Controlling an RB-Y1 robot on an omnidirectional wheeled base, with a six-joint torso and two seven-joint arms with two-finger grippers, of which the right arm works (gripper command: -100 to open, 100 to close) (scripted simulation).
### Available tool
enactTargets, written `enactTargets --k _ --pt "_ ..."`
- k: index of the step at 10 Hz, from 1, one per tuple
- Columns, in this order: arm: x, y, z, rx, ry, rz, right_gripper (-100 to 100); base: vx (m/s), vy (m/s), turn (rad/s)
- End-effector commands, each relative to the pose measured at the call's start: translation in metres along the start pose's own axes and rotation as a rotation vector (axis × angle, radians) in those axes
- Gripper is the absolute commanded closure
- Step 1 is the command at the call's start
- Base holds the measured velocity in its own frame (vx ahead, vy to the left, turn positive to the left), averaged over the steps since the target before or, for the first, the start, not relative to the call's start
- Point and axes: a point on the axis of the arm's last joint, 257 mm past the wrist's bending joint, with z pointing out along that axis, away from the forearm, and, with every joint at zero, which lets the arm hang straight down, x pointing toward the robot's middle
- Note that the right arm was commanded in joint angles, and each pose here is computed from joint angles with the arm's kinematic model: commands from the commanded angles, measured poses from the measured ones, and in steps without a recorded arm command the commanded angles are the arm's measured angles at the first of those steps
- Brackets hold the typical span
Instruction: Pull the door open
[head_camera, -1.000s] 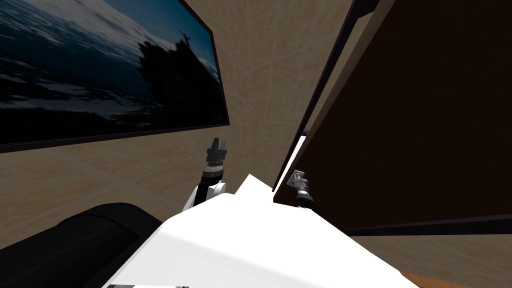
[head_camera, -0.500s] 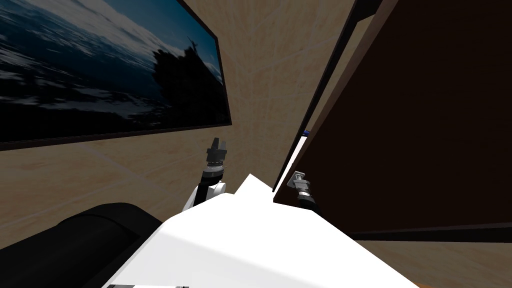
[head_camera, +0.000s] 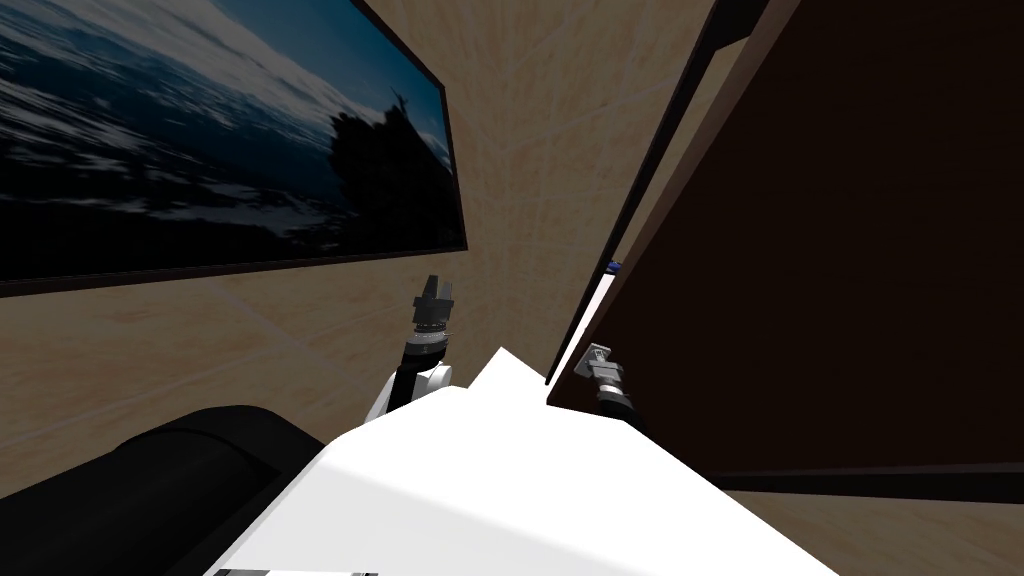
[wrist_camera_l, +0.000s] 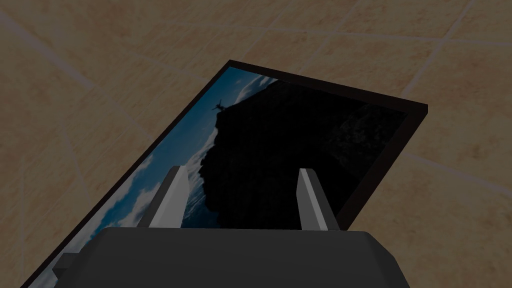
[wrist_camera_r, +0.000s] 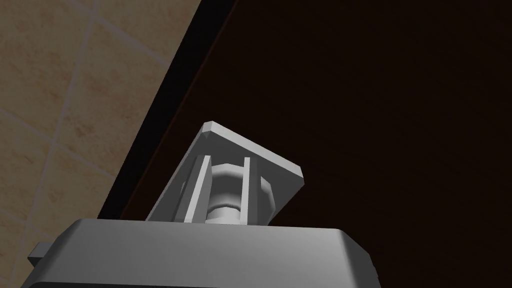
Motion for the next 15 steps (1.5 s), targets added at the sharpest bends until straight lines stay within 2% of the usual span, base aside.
enactTargets --k 1,3,4,10,11,13,15 --pt "-0.013 -0.005 -0.0091 0.014 -0.036 0.036 100 -0.012 -0.021 0.035" --pt "-0.014 -0.001 -0.0132 0.005 -0.043 0.122 100 -0.016 -0.017 0.066" --pt "-0.014 -0.001 -0.0132 0.005 -0.043 0.129 100 -0.014 -0.014 0.036" --pt "-0.018 0.006 -0.0228 -0.018 -0.057 0.348 100 -0.015 -0.02 0.054" --pt "-0.005 0.012 -0.0182 -0.032 -0.023 0.357 -100 -0.077 0.071 0.114" --pt "-0.007 0.01 -0.0222 -0.032 -0.03 0.385 -100 -0.139 0.154 0.034" --pt "-0.01 0.008 -0.0281 -0.031 -0.042 0.426 -100 -0.175 0.027 -0.006"
